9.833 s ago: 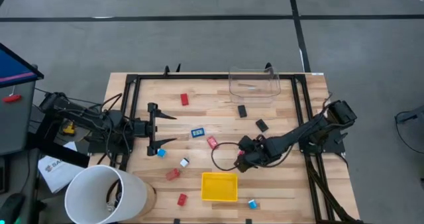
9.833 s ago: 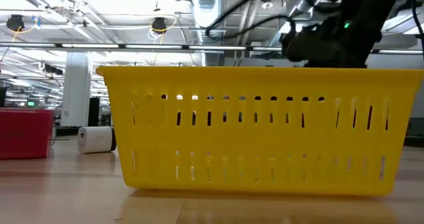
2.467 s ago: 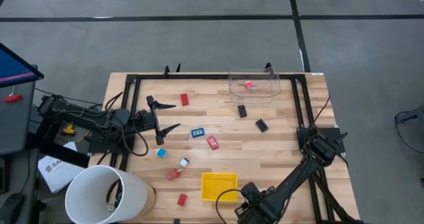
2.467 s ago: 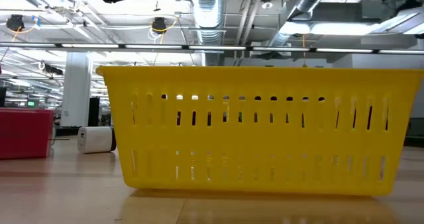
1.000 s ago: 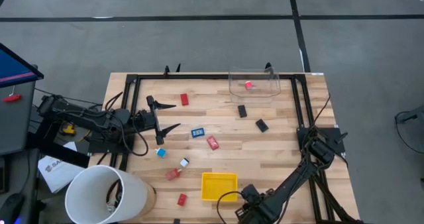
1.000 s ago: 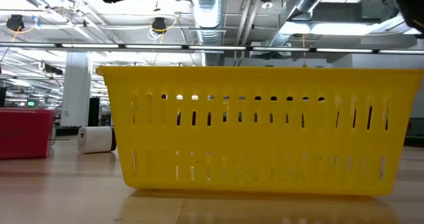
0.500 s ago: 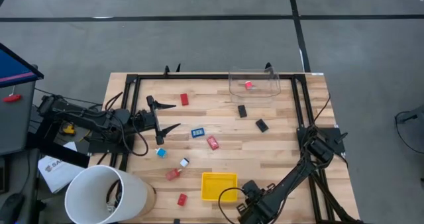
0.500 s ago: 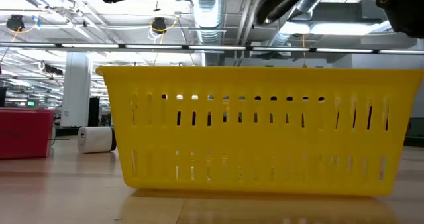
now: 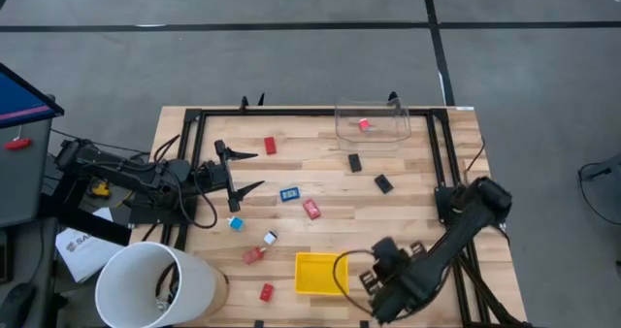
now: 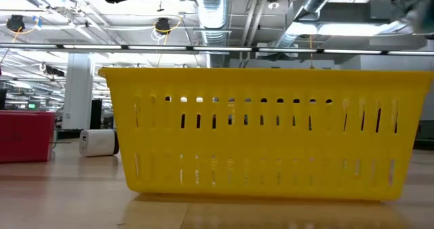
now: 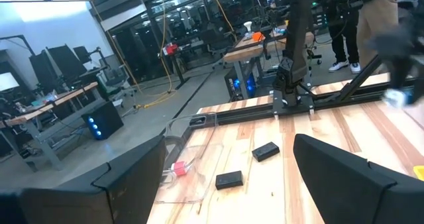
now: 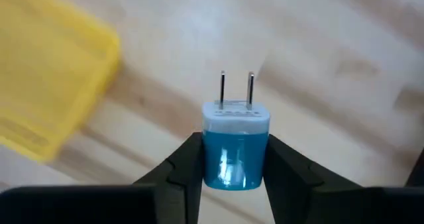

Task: Pick & Place Office items
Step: Put the bottom blue charger adapter into the transparent bin

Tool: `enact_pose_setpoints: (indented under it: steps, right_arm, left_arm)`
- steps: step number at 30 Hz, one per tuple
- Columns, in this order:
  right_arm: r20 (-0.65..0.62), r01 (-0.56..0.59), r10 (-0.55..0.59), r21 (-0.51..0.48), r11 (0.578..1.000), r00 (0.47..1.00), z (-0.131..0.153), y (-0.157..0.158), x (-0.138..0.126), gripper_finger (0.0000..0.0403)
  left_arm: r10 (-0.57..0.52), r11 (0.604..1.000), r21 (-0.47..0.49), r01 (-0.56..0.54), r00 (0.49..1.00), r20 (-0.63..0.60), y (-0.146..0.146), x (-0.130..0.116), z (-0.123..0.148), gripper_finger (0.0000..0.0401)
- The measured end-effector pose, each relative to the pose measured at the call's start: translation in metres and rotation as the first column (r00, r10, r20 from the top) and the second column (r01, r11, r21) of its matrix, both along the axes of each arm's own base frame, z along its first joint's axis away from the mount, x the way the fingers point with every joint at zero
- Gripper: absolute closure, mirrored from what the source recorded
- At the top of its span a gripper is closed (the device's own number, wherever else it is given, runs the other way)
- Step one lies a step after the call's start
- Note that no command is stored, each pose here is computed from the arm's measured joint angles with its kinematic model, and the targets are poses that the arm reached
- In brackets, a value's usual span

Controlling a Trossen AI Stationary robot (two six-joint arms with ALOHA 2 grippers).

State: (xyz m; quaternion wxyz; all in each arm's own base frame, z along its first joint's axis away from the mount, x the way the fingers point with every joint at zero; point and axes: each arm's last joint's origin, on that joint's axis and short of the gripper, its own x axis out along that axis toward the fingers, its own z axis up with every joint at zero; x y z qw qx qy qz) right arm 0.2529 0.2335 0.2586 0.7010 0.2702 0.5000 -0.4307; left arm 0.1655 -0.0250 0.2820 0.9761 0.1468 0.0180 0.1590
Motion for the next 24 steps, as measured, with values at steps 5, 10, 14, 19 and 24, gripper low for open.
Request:
enact_pose_setpoints:
  steps: [5,10,14,19,24]
  right_arm:
    - [0.089,-0.030,0.035,-0.048,0.998,0.995,0.036,-0.034,-0.001,0.0281]
    - [0.074,-0.080,0.088,-0.100,0.992,0.993,0.055,-0.079,0.013,0.0284]
    - [0.032,-0.105,0.110,-0.133,0.985,0.993,0.065,-0.119,0.025,0.0284]
    - [-0.012,-0.099,0.098,-0.178,0.979,0.995,0.077,-0.174,0.032,0.0284]
    - [-0.005,-0.057,0.057,-0.221,0.974,0.998,0.089,-0.234,0.035,0.0284]
  left_arm:
    - [0.000,1.000,0.001,0.000,1.000,0.000,0.000,0.000,0.000,0.0073]
    - [0.000,1.000,0.001,0.000,1.000,0.000,0.000,0.000,0.000,0.0073]
    - [0.000,1.000,0.001,0.000,1.000,0.000,0.000,0.000,0.000,0.0073]
    - [0.000,1.000,0.004,0.000,1.000,-0.001,0.000,0.000,0.000,0.0073]
    - [0.000,1.000,0.005,0.000,1.000,-0.001,0.000,0.000,0.000,0.0073]
